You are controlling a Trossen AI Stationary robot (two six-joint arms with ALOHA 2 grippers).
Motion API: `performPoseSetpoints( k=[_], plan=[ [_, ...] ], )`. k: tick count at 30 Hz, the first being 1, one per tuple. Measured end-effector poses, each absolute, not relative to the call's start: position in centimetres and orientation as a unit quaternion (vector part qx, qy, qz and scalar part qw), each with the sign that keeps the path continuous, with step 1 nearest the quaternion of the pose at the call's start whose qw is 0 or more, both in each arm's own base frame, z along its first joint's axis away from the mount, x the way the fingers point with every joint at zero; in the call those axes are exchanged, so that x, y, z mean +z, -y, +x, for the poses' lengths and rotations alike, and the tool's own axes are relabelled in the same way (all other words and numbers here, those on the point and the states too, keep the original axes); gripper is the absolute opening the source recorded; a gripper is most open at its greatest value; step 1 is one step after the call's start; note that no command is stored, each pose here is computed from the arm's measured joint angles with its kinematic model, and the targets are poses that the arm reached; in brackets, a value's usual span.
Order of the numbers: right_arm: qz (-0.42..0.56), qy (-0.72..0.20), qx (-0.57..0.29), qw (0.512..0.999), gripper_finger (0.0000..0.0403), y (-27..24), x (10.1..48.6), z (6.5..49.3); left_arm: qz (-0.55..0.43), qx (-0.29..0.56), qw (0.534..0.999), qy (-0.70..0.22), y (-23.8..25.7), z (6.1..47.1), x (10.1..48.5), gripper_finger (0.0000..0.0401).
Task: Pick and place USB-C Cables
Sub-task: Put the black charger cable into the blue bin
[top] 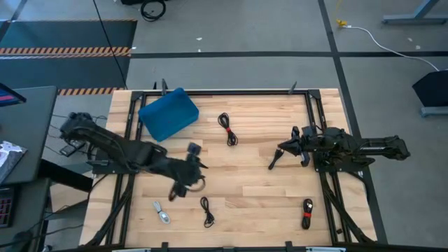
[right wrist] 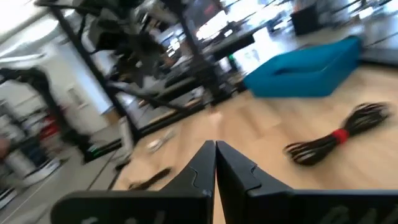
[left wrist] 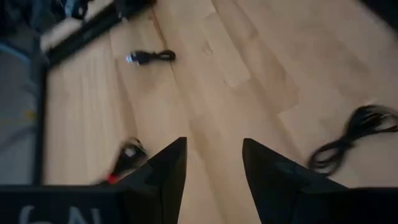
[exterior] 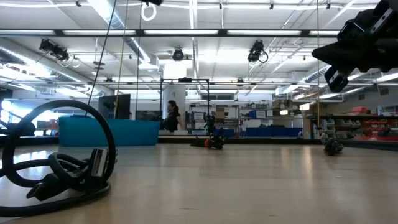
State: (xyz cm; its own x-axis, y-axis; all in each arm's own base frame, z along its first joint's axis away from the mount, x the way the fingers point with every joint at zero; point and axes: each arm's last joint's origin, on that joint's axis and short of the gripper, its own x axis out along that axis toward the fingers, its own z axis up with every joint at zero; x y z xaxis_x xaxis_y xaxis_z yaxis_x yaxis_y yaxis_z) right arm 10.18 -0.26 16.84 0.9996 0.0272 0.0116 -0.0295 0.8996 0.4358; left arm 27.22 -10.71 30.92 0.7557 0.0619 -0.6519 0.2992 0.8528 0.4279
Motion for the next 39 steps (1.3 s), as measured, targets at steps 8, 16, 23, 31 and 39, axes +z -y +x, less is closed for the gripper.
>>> performPoseSetpoints(
  k=[8,16,23,31,39],
  plan=[
    [0.198,-0.010,0.060,0.978,0.0018,0.0,16.8,10.3,0.347,-0.107,0.811,-0.459,13.2,31.0,26.7,0.0165],
    [0.194,-0.014,0.060,0.979,0.0018,0.0,16.7,10.3,0.367,-0.194,0.766,-0.490,16.5,31.1,23.6,0.0176],
    [0.190,-0.014,0.060,0.980,0.0018,0.0,16.7,10.3,0.417,-0.270,0.725,-0.478,19.4,30.4,21.7,0.0223],
    [0.190,-0.012,0.053,0.980,0.0029,0.0,16.7,10.3,0.410,-0.291,0.738,-0.450,20.7,32.3,19.1,0.0234],
    [0.193,-0.012,0.053,0.980,0.0035,0.0,16.7,10.3,0.401,-0.310,0.715,-0.482,20.8,32.9,16.2,0.0221]
  ],
)
